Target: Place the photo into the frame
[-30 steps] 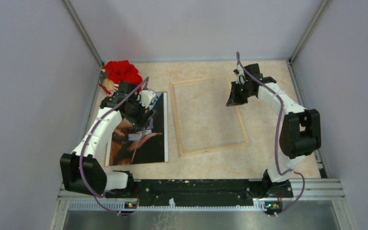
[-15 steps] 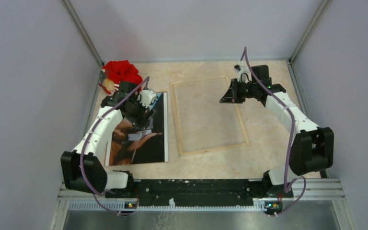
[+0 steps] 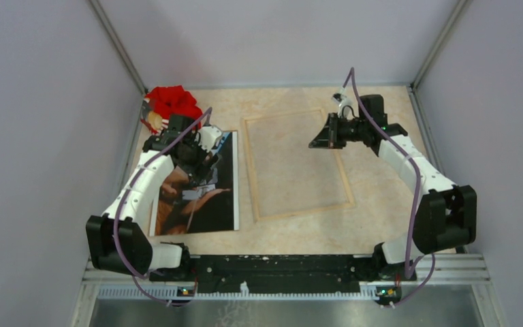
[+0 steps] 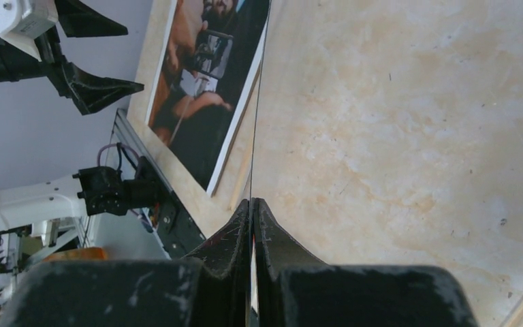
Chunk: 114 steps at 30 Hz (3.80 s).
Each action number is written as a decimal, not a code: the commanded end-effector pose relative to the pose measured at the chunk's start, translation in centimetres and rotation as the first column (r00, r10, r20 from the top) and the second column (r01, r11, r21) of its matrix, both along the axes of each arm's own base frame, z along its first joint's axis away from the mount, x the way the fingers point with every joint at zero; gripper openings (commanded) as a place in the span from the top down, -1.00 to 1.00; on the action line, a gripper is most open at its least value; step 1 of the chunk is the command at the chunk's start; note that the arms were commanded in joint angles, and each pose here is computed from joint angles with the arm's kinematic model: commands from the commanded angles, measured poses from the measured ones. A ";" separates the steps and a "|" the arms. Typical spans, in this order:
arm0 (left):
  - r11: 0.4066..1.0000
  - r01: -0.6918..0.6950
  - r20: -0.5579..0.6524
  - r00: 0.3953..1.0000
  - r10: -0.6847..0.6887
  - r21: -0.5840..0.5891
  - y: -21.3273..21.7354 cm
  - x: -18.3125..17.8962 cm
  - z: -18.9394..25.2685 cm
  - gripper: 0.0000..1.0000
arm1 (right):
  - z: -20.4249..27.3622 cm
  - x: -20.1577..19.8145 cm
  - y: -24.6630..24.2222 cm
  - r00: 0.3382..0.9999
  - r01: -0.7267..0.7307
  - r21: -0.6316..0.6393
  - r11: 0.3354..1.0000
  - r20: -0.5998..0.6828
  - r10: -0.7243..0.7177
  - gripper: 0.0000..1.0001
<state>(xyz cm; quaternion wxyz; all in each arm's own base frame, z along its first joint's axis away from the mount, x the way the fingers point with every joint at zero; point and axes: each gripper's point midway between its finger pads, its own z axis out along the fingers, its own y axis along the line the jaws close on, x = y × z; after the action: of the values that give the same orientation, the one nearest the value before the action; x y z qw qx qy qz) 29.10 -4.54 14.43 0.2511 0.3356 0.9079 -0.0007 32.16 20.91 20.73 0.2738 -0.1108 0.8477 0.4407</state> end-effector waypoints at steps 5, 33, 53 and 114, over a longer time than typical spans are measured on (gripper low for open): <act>1.000 0.010 0.021 1.000 -0.010 -0.018 -0.5 0.6 1.1 -0.89 | 4.0 1.4 0.7 0.994 0.014 0.099 0.995 0.110 -0.025 1.00; 1.000 0.007 0.015 1.000 -0.007 -0.014 -0.4 0.5 1.0 -0.89 | 3.7 4.0 1.5 0.993 0.031 0.141 0.990 0.111 -0.046 1.00; 1.000 0.009 0.023 1.000 -0.009 -0.014 -0.4 0.4 1.4 -0.89 | 2.4 4.6 1.7 0.995 0.047 0.148 0.988 0.077 -0.058 1.00; 1.000 0.013 0.031 0.999 -0.012 -0.027 -0.7 0.7 1.8 -0.89 | -7.8 4.3 -3.4 0.952 0.261 -0.163 0.951 -0.118 -0.282 0.52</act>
<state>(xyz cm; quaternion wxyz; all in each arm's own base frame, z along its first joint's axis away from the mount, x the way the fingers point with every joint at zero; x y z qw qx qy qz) 29.21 -4.76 14.79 0.2509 0.3372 0.9074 -0.0055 36.17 18.39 13.74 0.2595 0.0183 0.8925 0.3685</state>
